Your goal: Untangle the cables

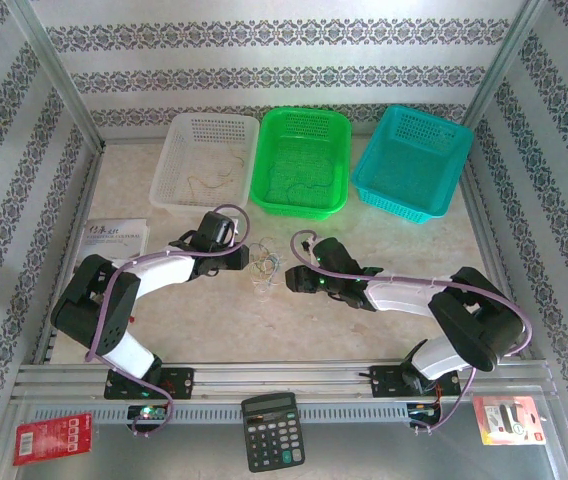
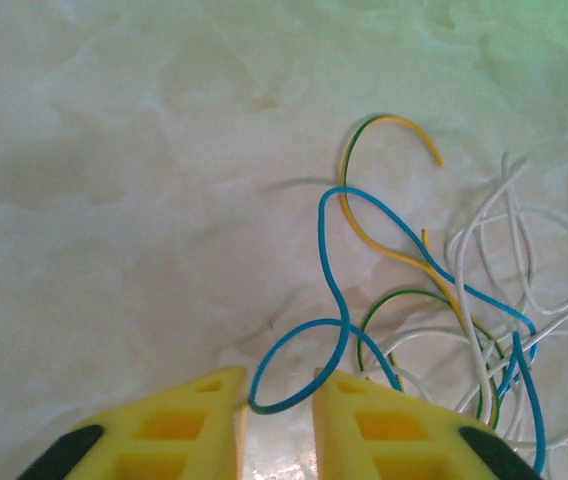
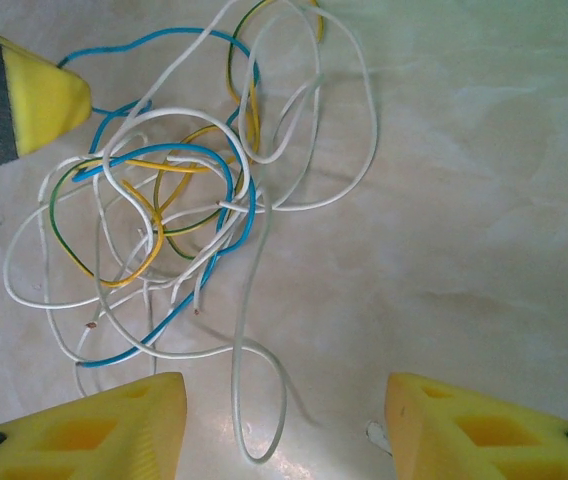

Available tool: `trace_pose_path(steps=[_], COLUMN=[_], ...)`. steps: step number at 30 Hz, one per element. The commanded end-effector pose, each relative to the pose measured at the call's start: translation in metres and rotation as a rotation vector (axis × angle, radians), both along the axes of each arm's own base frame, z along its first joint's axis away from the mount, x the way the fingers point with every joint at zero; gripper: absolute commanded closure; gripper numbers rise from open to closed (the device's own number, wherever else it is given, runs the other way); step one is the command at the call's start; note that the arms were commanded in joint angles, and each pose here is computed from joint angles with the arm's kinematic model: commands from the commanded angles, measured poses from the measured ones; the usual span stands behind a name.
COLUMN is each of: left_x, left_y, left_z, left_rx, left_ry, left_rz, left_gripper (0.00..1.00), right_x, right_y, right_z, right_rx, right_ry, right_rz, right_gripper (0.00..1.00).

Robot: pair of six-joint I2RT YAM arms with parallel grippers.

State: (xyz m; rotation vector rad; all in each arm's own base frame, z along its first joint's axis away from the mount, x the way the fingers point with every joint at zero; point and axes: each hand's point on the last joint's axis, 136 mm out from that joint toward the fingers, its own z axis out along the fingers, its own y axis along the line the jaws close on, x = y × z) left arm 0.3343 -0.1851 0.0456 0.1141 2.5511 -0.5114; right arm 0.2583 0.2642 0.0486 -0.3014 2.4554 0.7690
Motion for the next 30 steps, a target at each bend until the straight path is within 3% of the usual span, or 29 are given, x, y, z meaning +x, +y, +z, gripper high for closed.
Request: trace_pose_path(steps=[1, 8, 19, 30], left_x=[0.005, 0.002, -0.005, -0.015], left_y=[-0.004, -0.002, -0.011, -0.040], left_z=[0.006, 0.024, 0.089, 0.171], left_rx=[0.030, 0.037, -0.063, -0.364], left_ry=[-0.022, -0.038, -0.124, -0.305], left_rz=[-0.028, -0.033, -0.069, -0.145], left_gripper=[0.83, 1.00, 1.00, 1.00], right_x=[0.005, 0.005, 0.006, 0.006], right_y=[0.001, 0.000, -0.002, 0.000], right_z=[-0.001, -0.004, -0.006, -0.003], right_rx=[0.008, 0.007, 0.007, 0.017], right_ry=[-0.006, -0.004, -0.001, -0.005], right_rz=[-0.009, -0.015, -0.022, -0.022], right_gripper=[0.45, 0.46, 0.47, 0.47])
